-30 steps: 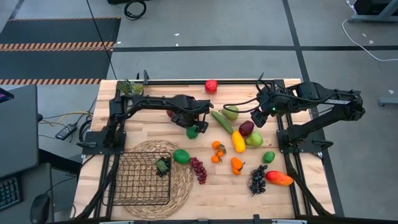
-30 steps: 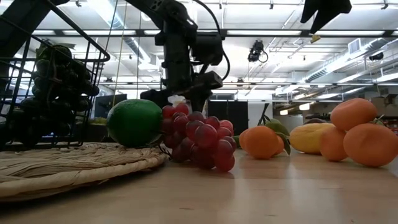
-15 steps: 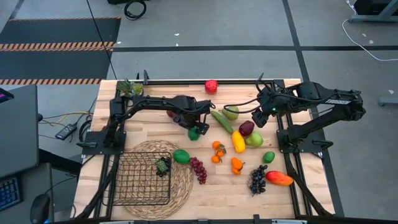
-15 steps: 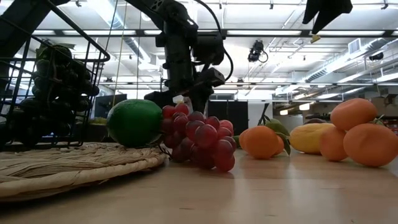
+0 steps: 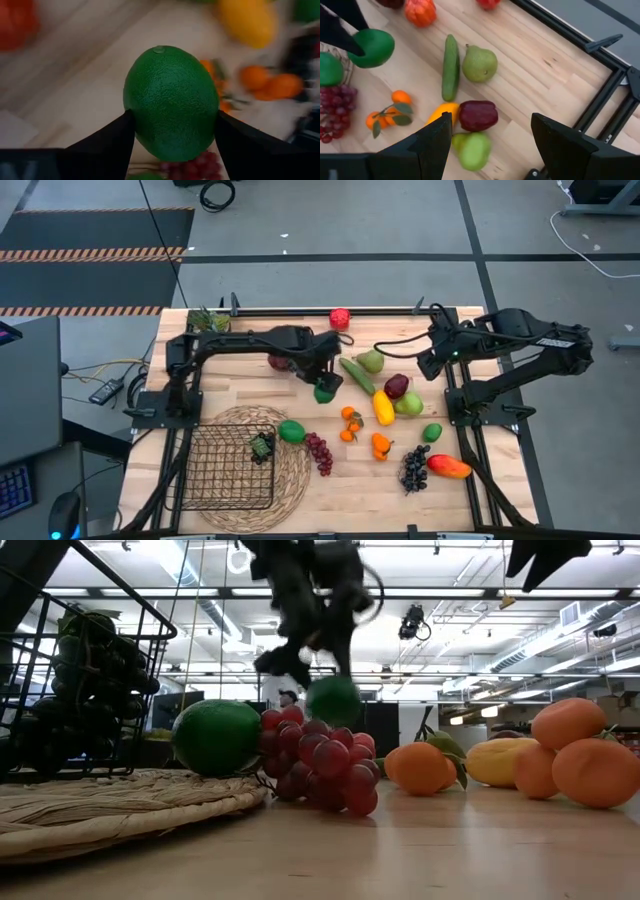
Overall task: Build produce basket
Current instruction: Put the top lime into the black wire basket
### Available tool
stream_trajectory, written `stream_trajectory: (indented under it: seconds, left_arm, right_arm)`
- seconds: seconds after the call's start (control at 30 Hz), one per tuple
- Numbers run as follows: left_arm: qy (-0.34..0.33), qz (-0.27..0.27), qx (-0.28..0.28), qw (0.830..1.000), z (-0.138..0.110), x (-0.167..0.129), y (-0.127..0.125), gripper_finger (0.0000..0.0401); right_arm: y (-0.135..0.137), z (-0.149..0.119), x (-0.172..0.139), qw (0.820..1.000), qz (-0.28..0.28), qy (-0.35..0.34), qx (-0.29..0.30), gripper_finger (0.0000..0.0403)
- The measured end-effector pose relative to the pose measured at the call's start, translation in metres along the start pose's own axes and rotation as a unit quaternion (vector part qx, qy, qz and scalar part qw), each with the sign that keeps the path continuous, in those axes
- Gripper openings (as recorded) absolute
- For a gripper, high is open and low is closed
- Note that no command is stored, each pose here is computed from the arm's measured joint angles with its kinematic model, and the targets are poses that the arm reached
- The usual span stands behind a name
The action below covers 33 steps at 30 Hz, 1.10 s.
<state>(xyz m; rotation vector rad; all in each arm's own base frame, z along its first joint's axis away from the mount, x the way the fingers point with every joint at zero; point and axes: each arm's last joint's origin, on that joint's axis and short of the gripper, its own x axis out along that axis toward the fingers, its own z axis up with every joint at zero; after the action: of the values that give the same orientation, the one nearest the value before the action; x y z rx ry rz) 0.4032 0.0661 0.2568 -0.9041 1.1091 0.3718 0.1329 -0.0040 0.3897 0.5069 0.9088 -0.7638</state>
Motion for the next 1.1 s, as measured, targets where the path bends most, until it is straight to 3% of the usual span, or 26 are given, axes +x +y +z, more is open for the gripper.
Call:
stream_trajectory:
  seconds: [0.27, 0.4, 0.6, 1.1]
  left_arm:
    - [-0.073, -0.069, 0.063, 0.993, -0.005, -0.075, -0.031, 0.0251]
    - [-0.084, -0.080, 0.089, 0.989, -0.017, -0.110, -0.036, 0.0251]
    - [-0.094, -0.084, 0.141, 0.982, -0.046, -0.155, -0.035, 0.0251]
    - [-0.086, -0.103, 0.207, 0.969, -0.121, -0.227, -0.024, 0.0253]
  right_arm:
    - [-0.001, 0.000, -0.001, 1.000, 0.002, -0.002, 0.024, 0.0276]
    - [0.003, 0.001, 0.002, 0.999, 0.001, -0.001, 0.041, 0.0276]
    - [0.010, 0.003, 0.008, 0.998, 0.001, 0.012, 0.059, 0.0276]
    - [0.057, 0.023, 0.036, 0.984, 0.073, 0.017, 0.163, 0.0276]
